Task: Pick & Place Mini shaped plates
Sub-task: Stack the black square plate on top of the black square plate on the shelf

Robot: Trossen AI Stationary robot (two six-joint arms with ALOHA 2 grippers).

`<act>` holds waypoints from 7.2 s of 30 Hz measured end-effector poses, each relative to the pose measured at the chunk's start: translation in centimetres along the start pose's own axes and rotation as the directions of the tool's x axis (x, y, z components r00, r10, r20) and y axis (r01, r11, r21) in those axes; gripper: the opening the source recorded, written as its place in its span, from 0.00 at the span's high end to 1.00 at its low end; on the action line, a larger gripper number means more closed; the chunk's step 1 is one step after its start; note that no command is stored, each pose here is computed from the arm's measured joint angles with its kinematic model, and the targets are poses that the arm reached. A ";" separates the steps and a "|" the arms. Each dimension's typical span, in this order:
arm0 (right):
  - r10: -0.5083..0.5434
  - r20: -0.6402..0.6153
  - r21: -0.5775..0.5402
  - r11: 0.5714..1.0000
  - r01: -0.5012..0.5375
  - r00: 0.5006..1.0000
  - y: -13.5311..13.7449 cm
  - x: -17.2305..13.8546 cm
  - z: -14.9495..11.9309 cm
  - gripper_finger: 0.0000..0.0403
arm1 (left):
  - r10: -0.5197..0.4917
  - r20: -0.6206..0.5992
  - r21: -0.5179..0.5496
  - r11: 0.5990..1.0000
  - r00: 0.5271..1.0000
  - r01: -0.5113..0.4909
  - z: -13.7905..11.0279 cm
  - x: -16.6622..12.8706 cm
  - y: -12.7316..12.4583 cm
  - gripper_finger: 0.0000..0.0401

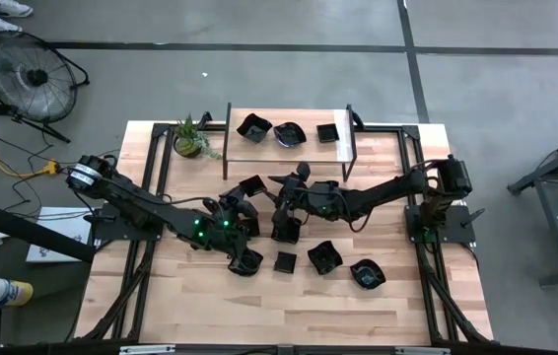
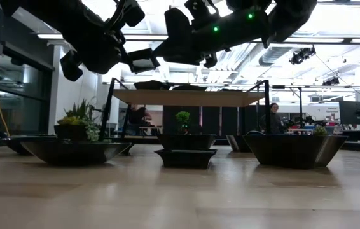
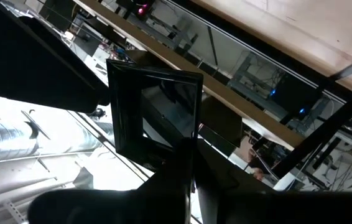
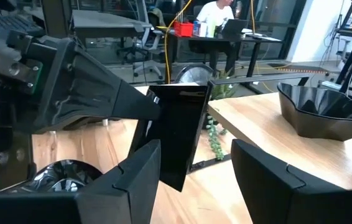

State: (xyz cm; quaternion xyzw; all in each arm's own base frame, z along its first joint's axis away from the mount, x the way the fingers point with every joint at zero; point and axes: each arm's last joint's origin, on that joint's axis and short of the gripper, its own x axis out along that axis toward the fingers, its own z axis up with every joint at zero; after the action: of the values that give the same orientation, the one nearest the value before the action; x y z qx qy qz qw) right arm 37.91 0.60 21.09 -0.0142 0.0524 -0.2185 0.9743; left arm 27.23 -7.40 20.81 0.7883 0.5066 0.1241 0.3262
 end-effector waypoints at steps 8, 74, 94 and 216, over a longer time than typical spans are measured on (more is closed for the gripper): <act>0.023 0.000 -0.005 1.000 -0.023 1.000 0.1 0.0 0.0 0.61 | 0.000 0.010 -0.006 1.000 1.000 0.000 0.0 0.0 0.0 1.00; 0.046 -0.003 -0.043 0.998 -0.046 0.999 -0.3 1.6 -1.3 0.78 | -0.002 0.015 -0.014 1.000 1.000 0.002 0.0 0.0 -0.1 1.00; 0.016 -0.036 -0.058 0.998 -0.018 0.999 -0.5 0.9 -0.3 0.78 | -0.002 0.021 -0.016 1.000 1.000 0.002 0.0 0.0 -0.1 1.00; -0.222 -0.545 0.413 0.768 0.489 0.809 -22.9 -7.5 4.9 1.00 | 0.240 0.480 -0.876 0.176 0.844 0.449 -14.0 -6.0 -7.1 0.63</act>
State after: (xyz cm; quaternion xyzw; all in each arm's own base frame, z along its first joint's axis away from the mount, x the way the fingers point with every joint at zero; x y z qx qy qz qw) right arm 22.03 -16.89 27.87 0.3009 0.2175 -0.4072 0.8345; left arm 12.05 -5.26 27.72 0.3543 0.2539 0.1757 0.8827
